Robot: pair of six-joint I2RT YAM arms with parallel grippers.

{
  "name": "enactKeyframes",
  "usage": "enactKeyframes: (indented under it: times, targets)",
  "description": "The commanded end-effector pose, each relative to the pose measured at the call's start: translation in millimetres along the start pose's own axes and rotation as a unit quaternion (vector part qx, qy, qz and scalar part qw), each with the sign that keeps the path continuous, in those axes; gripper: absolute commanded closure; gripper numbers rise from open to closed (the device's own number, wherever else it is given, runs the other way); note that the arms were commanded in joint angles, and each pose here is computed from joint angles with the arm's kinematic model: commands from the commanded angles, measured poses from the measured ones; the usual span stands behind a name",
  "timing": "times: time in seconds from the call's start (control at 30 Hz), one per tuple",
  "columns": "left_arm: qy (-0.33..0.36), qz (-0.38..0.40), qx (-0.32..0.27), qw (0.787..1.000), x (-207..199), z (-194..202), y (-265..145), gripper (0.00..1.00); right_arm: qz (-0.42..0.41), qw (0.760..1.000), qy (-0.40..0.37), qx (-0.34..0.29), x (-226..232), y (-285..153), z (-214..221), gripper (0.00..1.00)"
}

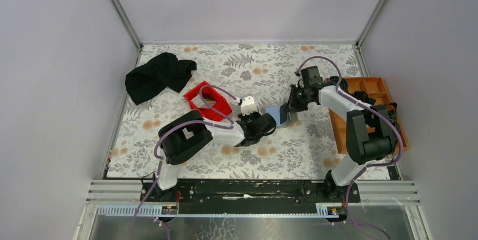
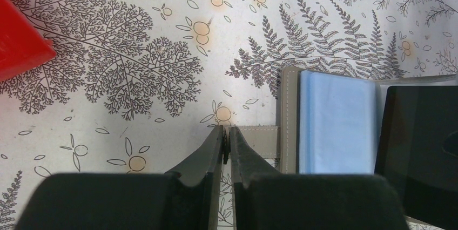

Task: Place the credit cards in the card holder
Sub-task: Insert the credit card into the card holder.

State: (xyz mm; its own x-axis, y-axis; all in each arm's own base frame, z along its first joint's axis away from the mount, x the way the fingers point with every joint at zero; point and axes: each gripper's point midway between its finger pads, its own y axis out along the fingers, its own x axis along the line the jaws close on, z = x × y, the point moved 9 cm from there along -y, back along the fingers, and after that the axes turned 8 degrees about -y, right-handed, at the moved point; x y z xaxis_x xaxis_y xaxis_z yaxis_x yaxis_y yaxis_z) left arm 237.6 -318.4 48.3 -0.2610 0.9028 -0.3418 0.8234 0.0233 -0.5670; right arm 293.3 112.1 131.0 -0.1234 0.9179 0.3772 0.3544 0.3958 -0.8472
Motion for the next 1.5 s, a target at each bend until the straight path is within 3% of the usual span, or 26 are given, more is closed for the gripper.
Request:
enactKeyframes:
  times: [0.0, 1.47]
  targets:
    - [0.189, -0.189, 0.121, 0.956, 117.8, 46.5, 2.7, 1.00, -0.024, 0.999, -0.005, -0.027, 8.0, -11.8, -8.7, 1.00]
    - [0.192, -0.196, 0.121, 0.954, 119.7, 43.4, 7.4, 1.00, -0.018, 0.998, 0.003, 0.061, -8.0, 28.7, 4.1, 1.00]
